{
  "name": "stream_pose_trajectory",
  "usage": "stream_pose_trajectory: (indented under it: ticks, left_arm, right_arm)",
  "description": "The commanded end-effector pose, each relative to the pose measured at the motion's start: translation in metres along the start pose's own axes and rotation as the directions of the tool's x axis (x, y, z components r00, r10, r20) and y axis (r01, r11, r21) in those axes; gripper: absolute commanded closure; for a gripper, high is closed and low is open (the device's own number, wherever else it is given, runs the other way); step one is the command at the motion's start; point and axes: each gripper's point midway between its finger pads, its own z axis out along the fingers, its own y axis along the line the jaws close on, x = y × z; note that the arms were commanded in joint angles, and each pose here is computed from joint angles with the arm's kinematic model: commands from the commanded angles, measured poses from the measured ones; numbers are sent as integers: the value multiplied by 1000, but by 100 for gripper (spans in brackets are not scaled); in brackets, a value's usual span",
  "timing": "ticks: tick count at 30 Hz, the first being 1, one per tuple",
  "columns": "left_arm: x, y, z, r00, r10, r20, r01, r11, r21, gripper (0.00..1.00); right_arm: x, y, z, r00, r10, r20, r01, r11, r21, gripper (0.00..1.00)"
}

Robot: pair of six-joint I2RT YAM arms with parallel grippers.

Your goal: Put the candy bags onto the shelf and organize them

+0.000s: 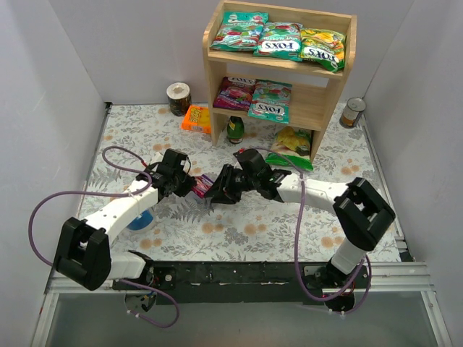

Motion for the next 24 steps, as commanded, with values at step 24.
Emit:
stream_pose_trajectory:
  ticks: [24]
  left_arm:
    - [5, -250, -137, 998, 46, 42, -62, 805, 590, 100]
  right_arm:
    - [-62, -86, -297, 662, -444, 604, 59, 834, 548, 9]
